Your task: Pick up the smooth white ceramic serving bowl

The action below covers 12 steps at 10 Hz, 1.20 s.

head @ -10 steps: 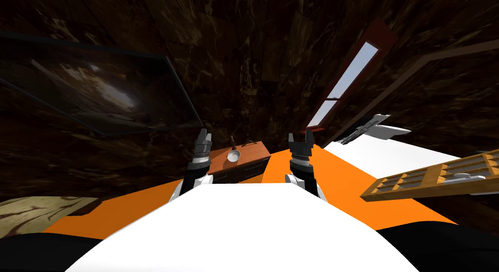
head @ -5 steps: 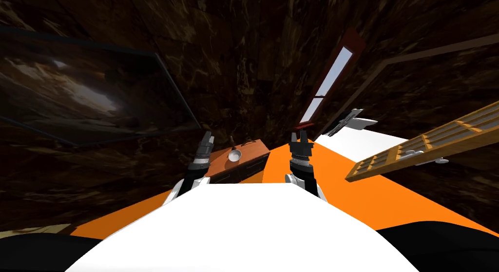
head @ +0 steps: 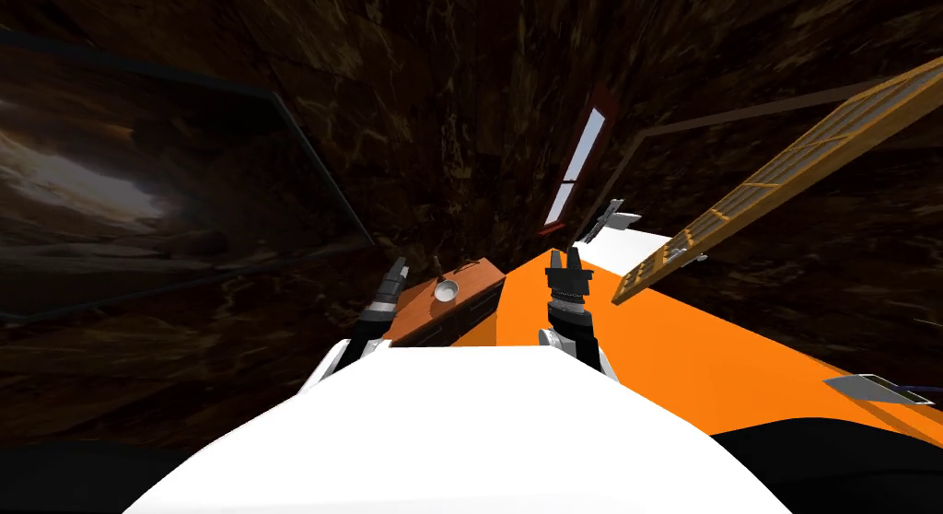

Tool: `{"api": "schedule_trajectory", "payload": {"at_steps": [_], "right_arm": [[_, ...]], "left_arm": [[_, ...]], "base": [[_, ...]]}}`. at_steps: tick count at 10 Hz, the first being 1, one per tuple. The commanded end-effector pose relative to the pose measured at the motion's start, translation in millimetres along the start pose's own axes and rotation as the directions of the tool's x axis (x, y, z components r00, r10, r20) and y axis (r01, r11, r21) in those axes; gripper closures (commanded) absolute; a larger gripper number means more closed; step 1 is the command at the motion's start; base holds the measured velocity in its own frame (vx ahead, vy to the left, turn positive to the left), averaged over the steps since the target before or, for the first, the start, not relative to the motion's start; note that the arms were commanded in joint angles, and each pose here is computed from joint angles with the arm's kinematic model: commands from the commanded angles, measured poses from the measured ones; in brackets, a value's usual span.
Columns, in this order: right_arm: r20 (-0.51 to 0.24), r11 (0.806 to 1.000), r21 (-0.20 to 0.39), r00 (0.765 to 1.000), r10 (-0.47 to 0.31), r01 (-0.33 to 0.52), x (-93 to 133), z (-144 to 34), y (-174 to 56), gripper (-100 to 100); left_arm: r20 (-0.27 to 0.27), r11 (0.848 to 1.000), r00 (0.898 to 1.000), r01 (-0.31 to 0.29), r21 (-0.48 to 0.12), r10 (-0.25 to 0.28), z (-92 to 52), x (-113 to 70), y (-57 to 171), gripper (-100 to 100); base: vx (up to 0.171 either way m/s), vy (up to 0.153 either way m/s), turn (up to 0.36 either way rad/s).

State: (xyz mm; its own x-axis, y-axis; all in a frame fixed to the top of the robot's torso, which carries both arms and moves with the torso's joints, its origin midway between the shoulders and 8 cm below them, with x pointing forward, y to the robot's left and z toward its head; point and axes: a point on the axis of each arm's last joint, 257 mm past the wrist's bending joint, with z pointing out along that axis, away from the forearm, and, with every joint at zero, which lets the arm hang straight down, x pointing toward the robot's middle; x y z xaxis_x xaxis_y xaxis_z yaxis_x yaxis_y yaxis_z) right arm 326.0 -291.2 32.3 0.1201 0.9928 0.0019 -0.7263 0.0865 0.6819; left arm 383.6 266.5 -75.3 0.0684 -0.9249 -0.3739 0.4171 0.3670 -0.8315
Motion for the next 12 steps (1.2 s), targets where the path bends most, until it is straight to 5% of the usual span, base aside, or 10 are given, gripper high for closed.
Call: {"api": "schedule_trajectory", "payload": {"at_steps": [1,5,6,8,9,11,12], "right_arm": [[0.000,1.000,0.000,1.000,0.000,0.000,0.0,0.0,0.0,0],[0.000,1.000,0.000,1.000,0.000,0.000,0.0,0.0,0.0,0],[0.000,1.000,0.000,1.000,0.000,0.000,0.0,0.0,0.0,0],[0.000,1.000,0.000,1.000,0.000,0.000,0.0,-0.1,0.0,0],[0.000,1.000,0.000,1.000,0.000,0.000,0.0,-0.1,0.0,0],[0.000,1.000,0.000,1.000,0.000,0.000,0.0,-0.1,0.0,0],[0.000,1.000,0.000,1.000,0.000,0.000,-0.1,-0.1,0.0,0]], "left_arm": [[-0.028,0.998,1.000,0.012,-0.062,-0.014,-6.6,0.7,23.3,-100],[-0.063,0.969,0.996,0.041,-0.242,-0.058,-33.2,-3.7,94.5,-100],[-0.060,0.969,0.996,0.051,-0.243,-0.068,-33.2,-3.7,94.5,-100],[-0.057,0.939,0.994,0.070,-0.337,-0.095,-51.9,-9.8,130.1,-100],[-0.054,0.935,0.993,0.078,-0.345,-0.103,-53.8,-9.8,133.4,-100],[-0.037,0.889,0.992,0.094,-0.448,-0.123,-80.2,-18.7,172.7,-100],[-0.030,0.887,0.990,0.110,-0.448,-0.138,-80.2,-18.7,172.7,-100]], "base": [[-0.155,0.202,-0.427],[-0.165,0.199,-0.437],[-0.076,0.110,-0.227],[-0.080,0.092,-0.385],[-0.068,0.082,-0.240],[-0.088,0.077,-0.422],[-0.103,0.084,-0.194]]}}
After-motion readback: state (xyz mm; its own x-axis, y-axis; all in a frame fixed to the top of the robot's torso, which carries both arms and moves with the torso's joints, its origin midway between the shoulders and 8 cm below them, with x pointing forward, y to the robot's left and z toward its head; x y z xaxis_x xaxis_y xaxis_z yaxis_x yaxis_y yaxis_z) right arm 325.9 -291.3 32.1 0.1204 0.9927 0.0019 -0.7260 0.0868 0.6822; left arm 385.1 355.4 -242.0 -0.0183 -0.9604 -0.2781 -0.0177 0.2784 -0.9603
